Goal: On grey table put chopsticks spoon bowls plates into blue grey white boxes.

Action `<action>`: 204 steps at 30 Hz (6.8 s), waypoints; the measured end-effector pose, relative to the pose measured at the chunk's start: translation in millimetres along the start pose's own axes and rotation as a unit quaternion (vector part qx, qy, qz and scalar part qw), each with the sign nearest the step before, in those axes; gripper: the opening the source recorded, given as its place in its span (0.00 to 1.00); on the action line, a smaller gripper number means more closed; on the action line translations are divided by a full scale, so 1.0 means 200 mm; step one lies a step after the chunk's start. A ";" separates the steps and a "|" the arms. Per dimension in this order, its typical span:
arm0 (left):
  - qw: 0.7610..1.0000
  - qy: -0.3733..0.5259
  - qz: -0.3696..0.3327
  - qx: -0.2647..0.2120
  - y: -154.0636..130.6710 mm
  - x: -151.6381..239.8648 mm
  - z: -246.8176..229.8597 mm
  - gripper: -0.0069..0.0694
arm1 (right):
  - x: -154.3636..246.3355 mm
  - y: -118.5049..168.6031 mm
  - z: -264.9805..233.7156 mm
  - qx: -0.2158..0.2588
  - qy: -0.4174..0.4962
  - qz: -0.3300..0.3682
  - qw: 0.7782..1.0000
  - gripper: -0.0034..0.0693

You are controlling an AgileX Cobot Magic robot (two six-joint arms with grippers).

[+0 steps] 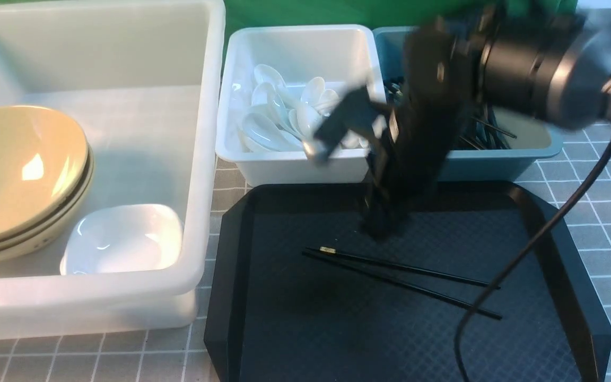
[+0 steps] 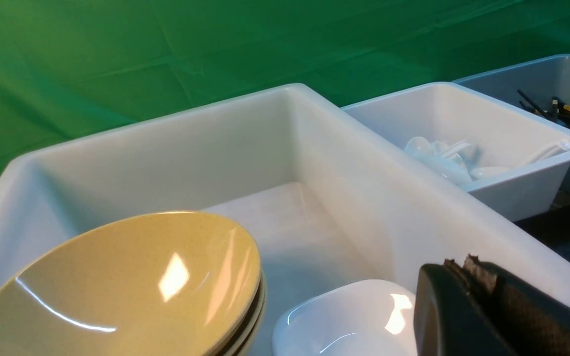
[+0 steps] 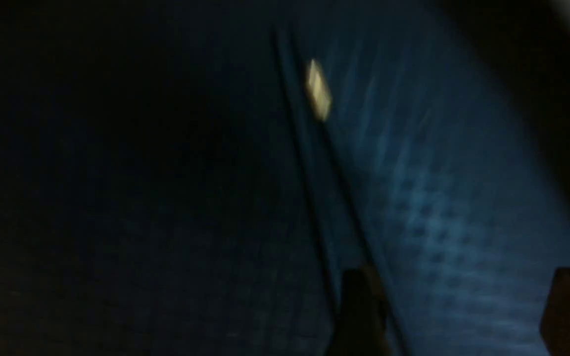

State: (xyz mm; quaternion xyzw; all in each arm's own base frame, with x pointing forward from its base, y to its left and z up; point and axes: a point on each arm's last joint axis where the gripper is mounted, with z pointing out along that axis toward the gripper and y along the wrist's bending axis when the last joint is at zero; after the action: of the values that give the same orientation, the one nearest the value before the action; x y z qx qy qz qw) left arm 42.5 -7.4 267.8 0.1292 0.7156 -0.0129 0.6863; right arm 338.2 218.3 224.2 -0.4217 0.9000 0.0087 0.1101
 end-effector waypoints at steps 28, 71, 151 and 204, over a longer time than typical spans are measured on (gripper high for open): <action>1.000 0.000 -0.001 0.000 0.00 0.00 0.00 0.08 | -0.06 0.23 0.23 -0.026 -0.005 -0.049 0.998 0.23; 1.000 0.002 0.000 0.000 0.00 0.01 0.00 0.08 | -0.07 0.24 0.31 -0.033 0.015 -0.078 0.996 0.23; 1.000 -0.005 0.005 -0.003 0.00 0.00 0.00 0.08 | 1.57 0.37 -0.08 0.142 -0.437 0.242 0.855 0.09; 1.000 0.001 0.008 -0.025 0.00 0.09 0.00 0.08 | 1.77 0.39 -0.15 0.304 -0.444 0.278 0.796 0.13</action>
State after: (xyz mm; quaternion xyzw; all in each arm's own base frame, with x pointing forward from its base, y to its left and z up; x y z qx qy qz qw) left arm 42.4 -5.0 250.4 0.1180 0.7151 0.0107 0.6889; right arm 54.0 -2.3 175.6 -0.0480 0.7871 -0.0483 0.6131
